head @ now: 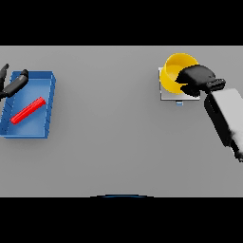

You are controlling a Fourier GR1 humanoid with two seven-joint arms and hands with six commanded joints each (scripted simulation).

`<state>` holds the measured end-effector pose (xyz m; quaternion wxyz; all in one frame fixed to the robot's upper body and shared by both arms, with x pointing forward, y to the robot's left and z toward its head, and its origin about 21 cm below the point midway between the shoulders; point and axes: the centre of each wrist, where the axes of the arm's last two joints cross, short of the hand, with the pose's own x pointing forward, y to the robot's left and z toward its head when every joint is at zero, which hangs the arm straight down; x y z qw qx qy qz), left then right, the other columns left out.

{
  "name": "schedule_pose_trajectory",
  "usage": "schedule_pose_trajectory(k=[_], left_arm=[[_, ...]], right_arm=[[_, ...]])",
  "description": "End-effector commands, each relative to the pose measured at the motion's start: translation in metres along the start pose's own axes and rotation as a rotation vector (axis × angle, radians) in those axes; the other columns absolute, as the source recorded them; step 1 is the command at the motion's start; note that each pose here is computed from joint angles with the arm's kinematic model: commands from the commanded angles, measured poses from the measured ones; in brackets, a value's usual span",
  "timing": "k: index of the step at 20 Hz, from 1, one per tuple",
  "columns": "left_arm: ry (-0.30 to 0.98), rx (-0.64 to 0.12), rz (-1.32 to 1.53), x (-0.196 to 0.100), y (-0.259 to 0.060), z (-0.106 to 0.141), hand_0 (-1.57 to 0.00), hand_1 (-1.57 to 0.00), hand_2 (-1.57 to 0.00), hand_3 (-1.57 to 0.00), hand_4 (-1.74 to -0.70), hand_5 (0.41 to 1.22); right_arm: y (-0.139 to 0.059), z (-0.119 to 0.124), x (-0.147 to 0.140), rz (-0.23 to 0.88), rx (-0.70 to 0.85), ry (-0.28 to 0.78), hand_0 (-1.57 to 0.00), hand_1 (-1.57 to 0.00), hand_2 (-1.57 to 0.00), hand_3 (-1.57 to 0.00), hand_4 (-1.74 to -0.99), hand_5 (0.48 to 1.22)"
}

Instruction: Pick up the red beaker and tilt it to pour out 1 green nut into yellow bowl. Pick up the yellow bowl and place it on the metallic measuring scale.

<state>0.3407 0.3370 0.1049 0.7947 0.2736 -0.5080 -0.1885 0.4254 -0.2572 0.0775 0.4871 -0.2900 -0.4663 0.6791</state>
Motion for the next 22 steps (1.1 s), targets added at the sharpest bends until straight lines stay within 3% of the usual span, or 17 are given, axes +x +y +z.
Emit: schedule_pose_trajectory(k=[1,3,5,6,7,9,13,17,22], left_arm=[[-0.004,0.004,-0.001,-0.003,-0.001,0.001,0.0,0.0,0.0,0.0,-0.73,0.713],[-0.002,0.016,-0.006,0.0,0.001,-0.001,0.0,0.0,0.0,0.0,-0.73,0.712],[0.0,0.007,-0.005,-0.003,0.0,0.0,0.0,0.0,0.0,0.0,-0.73,0.715],[0.006,0.014,-0.005,-0.001,0.004,-0.002,0.0,0.0,0.0,0.0,-0.73,0.717],[0.006,0.009,-0.006,0.0,0.001,-0.002,0.0,0.0,0.0,0.0,-0.73,0.72],[0.006,0.002,0.006,-0.001,0.001,-0.002,0.0,0.0,0.0,0.0,-0.73,0.728],[-0.003,0.001,0.0,0.002,-0.001,-0.003,0.0,0.0,0.0,0.0,-0.73,0.712],[0.006,0.004,-0.005,-0.001,-0.001,-0.003,0.0,0.0,0.0,0.0,-0.72,0.7],[-0.004,0.005,0.006,0.0,0.0,-0.002,0.0,0.0,0.0,0.0,-0.72,0.693]], right_arm=[[0.0,0.0,-0.001,-0.009,0.013,0.006,-1.53,-1.57,-1.38,-1.44,-1.741,1.221],[0.002,-0.002,0.0,-0.014,0.025,0.015,-1.42,-1.57,-1.36,-1.49,-1.741,1.221],[0.001,-0.003,0.0,-0.018,0.034,0.017,-1.4,-1.57,-1.39,-1.36,-1.741,1.221],[0.001,-0.003,-0.002,-0.027,0.037,0.011,-1.33,-1.46,-1.42,-1.2,-1.741,1.221],[0.002,-0.001,-0.004,-0.041,0.034,0.001,-1.13,-1.32,-1.33,-1.06,-1.701,1.221],[0.003,0.0,-0.005,-0.064,0.042,0.01,-0.72,-0.98,-1.04,-0.83,-1.619,1.072],[0.003,-0.001,-0.009,-0.05,0.079,0.032,-0.29,-0.48,-0.6,-0.57,-1.517,0.902],[0.002,-0.001,-0.007,-0.016,0.089,0.016,-0.12,-0.19,-0.31,-0.41,-1.456,0.827],[0.008,0.0,-0.011,-0.038,0.122,0.047,-0.04,-0.06,-0.1,-0.27,-1.41,0.759]])
